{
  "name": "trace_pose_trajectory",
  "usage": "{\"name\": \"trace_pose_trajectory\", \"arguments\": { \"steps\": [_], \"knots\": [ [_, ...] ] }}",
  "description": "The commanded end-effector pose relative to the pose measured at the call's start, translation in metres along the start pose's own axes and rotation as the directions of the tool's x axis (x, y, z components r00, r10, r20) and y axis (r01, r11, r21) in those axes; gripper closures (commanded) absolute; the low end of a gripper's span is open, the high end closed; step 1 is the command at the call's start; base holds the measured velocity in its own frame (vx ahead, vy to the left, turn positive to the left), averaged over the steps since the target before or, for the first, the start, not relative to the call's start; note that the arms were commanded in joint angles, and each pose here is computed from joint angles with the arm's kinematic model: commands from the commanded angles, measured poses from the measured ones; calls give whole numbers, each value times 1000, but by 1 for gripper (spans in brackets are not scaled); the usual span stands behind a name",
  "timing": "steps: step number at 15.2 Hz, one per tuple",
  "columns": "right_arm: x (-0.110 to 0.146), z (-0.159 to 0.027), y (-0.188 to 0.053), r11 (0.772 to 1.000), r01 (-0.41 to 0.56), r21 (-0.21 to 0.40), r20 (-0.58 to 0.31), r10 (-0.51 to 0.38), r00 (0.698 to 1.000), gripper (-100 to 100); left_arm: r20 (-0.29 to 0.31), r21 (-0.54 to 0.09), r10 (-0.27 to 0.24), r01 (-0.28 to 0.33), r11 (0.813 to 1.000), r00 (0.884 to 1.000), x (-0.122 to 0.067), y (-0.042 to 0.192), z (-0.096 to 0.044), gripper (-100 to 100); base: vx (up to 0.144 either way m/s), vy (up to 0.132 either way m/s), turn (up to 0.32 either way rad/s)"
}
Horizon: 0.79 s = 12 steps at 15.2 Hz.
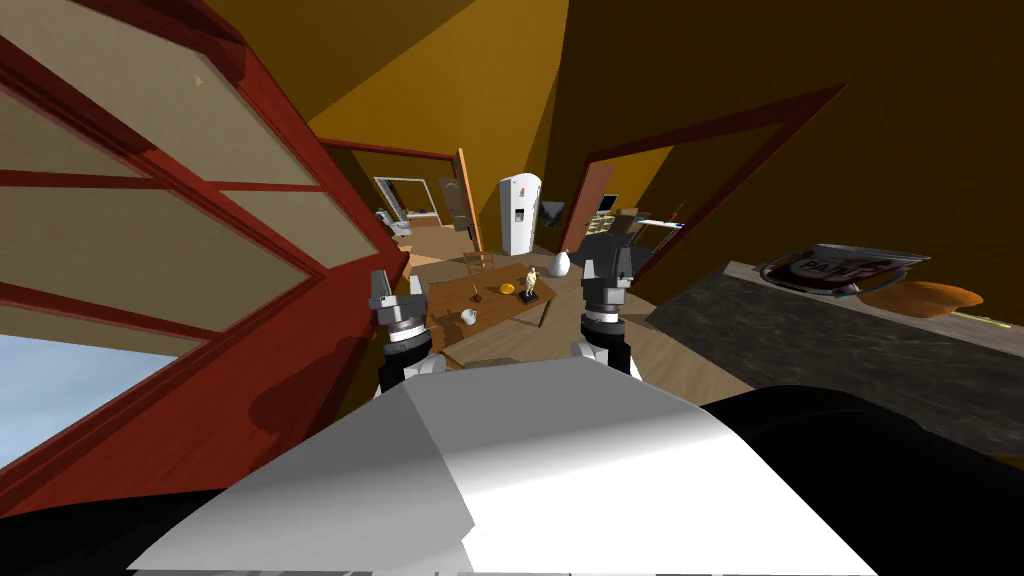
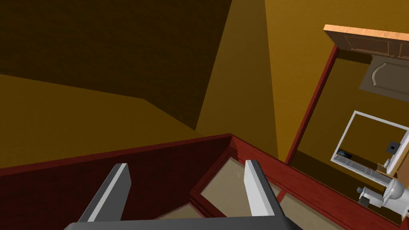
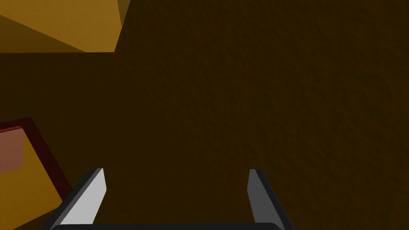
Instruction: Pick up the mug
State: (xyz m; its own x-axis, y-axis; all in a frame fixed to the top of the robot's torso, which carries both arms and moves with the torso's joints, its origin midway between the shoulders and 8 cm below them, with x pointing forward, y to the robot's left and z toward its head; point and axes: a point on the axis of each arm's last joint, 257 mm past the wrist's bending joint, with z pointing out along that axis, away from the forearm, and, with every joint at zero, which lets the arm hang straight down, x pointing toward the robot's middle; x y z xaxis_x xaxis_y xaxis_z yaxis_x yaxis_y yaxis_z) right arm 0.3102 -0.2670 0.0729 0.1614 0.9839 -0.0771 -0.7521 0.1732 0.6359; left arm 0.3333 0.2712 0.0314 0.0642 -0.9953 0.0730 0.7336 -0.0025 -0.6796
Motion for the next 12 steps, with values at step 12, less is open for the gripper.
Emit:
{"name": "trace_pose_trajectory", "arguments": {
  "steps": [12],
  "knots": [
    [0, 0, 0, 1000, 0, 0, 0, 0, 1000, 0, -93, -227, 73, -92, 969, 993, -9, 69, -7, -100, -1, 24, -91]
  ]
}}
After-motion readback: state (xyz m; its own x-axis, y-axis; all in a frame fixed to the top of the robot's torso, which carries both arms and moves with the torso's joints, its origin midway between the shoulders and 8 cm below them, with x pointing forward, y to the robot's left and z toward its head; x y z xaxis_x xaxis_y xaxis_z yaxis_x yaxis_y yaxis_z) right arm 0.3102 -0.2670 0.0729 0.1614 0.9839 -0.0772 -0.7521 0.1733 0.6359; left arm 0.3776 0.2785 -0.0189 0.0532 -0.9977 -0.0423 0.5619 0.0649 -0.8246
